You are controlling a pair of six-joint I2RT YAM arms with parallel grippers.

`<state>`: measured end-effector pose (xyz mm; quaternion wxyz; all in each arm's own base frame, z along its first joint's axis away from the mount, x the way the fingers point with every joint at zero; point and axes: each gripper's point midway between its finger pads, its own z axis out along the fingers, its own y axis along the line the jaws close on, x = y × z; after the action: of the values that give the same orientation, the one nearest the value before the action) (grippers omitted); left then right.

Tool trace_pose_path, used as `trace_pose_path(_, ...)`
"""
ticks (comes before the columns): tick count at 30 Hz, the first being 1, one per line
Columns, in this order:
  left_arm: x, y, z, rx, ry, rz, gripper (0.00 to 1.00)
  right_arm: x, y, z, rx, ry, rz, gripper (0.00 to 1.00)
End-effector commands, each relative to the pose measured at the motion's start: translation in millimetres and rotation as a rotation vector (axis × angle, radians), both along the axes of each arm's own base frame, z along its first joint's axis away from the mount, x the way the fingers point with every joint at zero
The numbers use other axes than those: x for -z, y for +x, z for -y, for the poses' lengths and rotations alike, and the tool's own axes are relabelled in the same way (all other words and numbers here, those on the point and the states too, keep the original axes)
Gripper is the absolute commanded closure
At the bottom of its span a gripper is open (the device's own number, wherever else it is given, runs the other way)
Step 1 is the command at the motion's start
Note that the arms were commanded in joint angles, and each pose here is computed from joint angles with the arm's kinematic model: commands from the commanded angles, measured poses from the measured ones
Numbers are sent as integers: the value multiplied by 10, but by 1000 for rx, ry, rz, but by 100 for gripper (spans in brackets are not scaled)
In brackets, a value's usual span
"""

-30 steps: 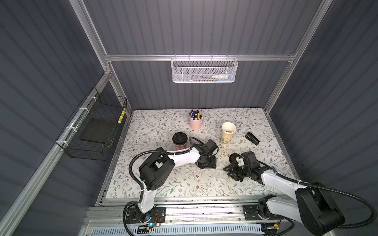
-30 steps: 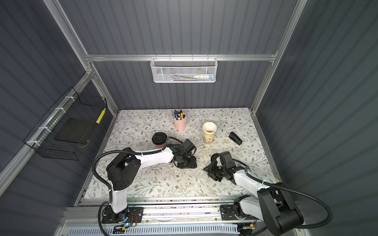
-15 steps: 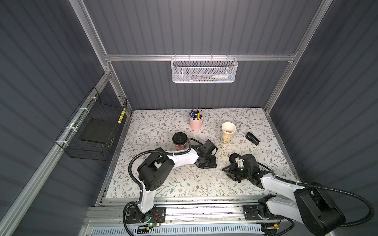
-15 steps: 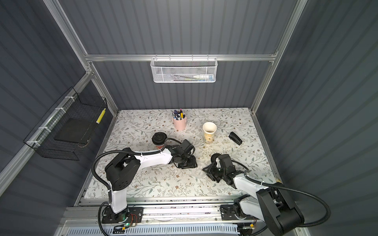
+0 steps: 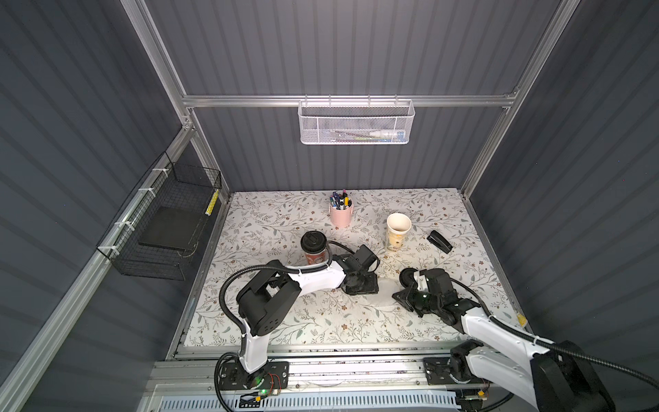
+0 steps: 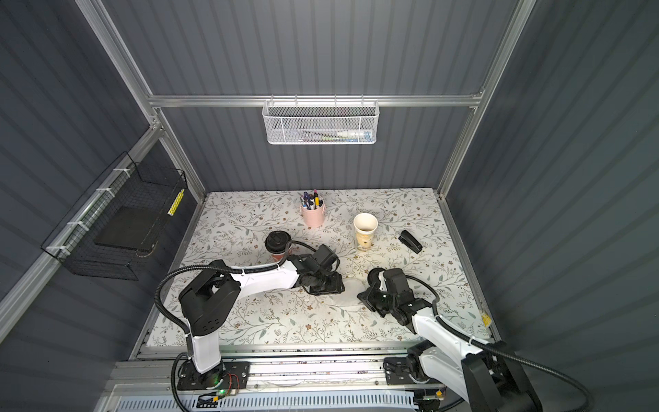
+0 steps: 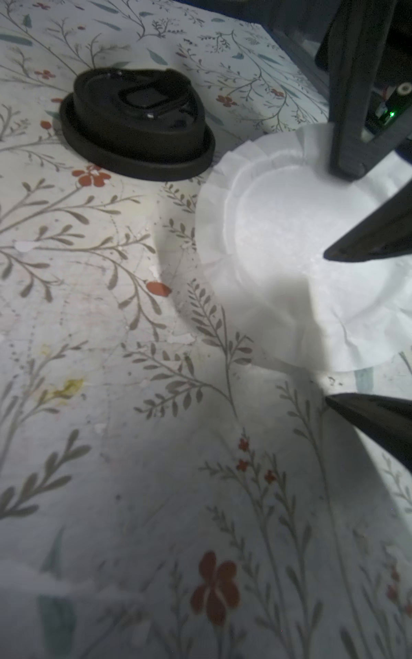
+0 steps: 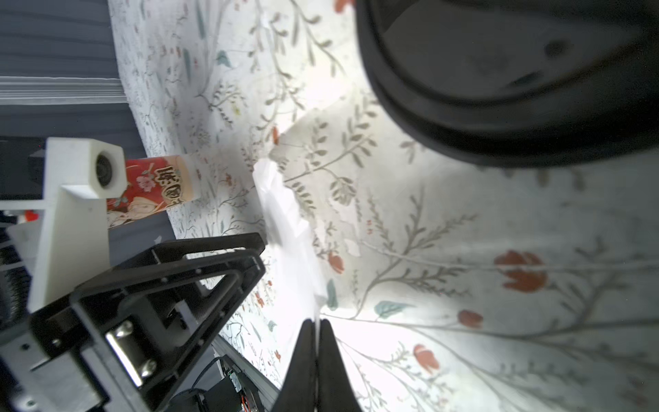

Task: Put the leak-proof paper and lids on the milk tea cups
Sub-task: Pick up the leak-proof paper from the center of the board, then place the leak-proof paper at the cup.

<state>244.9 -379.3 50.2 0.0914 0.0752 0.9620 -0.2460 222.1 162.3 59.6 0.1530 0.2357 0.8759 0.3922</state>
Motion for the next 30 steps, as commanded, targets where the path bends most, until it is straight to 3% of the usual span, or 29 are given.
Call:
trace_pose_path(1,-522,206,-10,-25,-19,143,35,-157,1,61,-4,-51,32,100)
trace_pose_path(6,-1075,447,49,-76,-89,262,31,-556,7,269,47,-142,102,100)
trace_pose_path(14,-1829,909,159,-163,-301,333,28,-1492,129,557,34,-212,232,100)
trace_pose_path(22,-2030,1251,283,-188,-463,285,28,-1993,714,630,6,-135,317,100)
trace_pose_path(30,-1924,1447,353,-220,-494,262,25,-1860,1443,682,2,-70,272,100)
